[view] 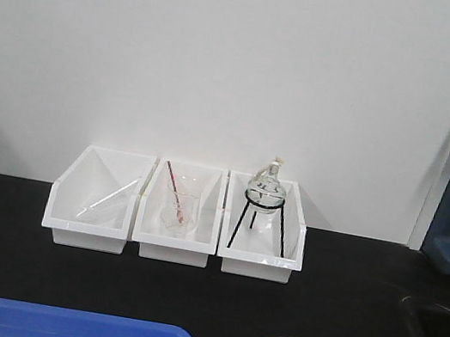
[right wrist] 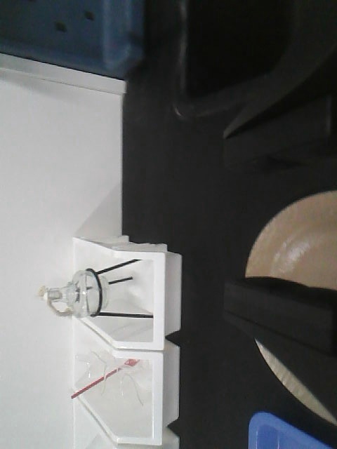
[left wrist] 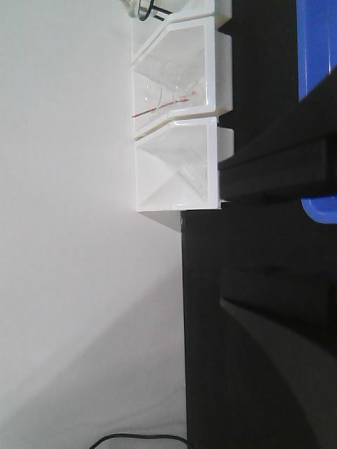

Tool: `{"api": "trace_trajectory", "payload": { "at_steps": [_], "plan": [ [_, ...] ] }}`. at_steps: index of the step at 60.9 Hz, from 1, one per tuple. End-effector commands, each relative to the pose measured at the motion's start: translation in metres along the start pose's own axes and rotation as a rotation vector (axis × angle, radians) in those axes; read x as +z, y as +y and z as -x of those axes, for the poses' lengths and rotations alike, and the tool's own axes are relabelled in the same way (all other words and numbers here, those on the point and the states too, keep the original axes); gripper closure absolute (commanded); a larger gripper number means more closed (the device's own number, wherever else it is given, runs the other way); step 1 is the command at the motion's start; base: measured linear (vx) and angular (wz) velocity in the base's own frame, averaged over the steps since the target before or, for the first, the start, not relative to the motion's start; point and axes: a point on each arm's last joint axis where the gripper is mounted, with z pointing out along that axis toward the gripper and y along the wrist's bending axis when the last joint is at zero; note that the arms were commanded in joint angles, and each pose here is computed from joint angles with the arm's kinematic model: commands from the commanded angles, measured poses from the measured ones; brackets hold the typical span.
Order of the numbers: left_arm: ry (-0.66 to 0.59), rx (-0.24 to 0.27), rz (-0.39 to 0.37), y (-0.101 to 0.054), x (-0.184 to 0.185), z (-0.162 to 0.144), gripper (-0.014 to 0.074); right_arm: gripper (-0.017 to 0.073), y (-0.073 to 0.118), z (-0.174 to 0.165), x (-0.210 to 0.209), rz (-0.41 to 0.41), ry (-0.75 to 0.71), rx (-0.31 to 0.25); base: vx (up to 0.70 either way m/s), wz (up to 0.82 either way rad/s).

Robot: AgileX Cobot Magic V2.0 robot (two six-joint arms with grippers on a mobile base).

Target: Place disk in tray to left cabinet

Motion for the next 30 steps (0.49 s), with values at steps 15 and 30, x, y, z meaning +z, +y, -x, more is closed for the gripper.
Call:
{"api": "trace_trajectory", "payload": {
  "at_steps": [15,30],
  "plan": [
    [-0.098,-0.003,0.005,0.001,0.000,0.015,0.0217,0.0132,0.007,-0.009,0.014,0.012,0.183,0.689,0.00,0.00],
    [-0.098,-0.003,0.005,0.001,0.000,0.015,0.0217,0.0132,0.008,-0.029,0.037,-0.032,0.342,0.744,0.00,0.00]
  ]
}}
